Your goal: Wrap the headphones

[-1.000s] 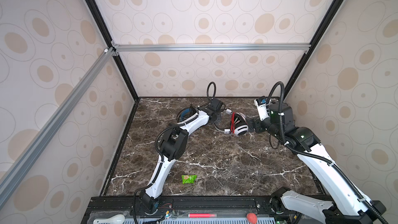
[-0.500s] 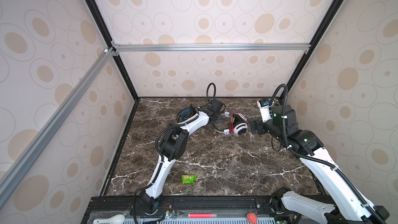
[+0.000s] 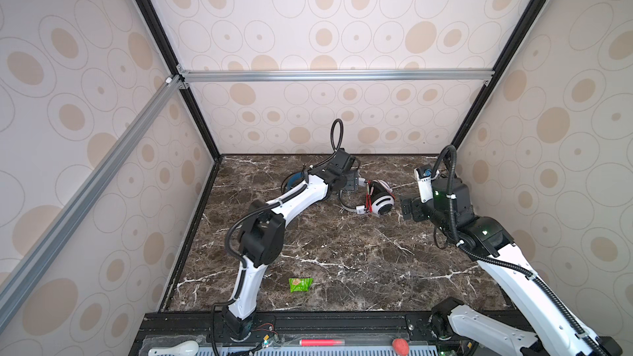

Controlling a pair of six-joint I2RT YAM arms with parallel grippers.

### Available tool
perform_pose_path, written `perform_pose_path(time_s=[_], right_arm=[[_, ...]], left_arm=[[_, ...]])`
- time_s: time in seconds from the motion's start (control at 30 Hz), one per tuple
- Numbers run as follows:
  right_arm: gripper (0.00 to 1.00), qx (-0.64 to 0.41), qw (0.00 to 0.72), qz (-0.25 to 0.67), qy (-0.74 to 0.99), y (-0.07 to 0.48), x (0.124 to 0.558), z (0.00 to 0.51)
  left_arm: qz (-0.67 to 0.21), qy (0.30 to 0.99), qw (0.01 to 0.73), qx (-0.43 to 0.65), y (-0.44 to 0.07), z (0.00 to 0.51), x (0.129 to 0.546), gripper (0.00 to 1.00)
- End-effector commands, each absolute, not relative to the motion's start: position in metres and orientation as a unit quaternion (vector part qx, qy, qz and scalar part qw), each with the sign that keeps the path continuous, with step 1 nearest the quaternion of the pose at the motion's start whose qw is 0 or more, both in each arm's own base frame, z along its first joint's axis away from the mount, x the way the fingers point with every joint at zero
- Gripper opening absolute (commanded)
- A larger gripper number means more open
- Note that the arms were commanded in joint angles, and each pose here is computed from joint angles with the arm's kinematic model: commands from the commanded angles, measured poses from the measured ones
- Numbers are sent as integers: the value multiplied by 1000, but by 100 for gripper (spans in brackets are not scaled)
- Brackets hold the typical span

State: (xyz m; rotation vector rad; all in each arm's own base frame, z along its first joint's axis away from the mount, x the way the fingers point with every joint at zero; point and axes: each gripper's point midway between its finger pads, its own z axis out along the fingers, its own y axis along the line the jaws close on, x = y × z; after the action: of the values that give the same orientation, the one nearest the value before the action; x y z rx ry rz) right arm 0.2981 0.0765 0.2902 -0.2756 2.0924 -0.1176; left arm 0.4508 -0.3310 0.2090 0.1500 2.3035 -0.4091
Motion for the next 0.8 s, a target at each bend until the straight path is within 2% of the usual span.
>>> perform_pose_path(time_s=[0.0,0.1,0.2,0.37,0.47,0.57,0.77], right_arm=[[100,-66,510,-59,856,63,301,282],[100,-25,513,-79,855,45,302,264],[100,30,504,-98,858,19,302,240],[100,115,498,-119,851,-24,306,203],[100,120,515,-126,839,-34,314,183],[100,110,526,-123,835,-35,322,162],[100,112,533,-105,832,-38,332,134]], left_arm=[[-159,863,474,74,-302,291,427,91],[-49,867,496,29,-230,295,402,98],[42,865,499,-27,-154,283,380,98],[92,864,479,-128,-57,227,359,98],[150,847,481,-172,-10,197,351,98],[157,821,507,-211,11,179,352,98],[158,766,598,-179,13,166,362,98]])
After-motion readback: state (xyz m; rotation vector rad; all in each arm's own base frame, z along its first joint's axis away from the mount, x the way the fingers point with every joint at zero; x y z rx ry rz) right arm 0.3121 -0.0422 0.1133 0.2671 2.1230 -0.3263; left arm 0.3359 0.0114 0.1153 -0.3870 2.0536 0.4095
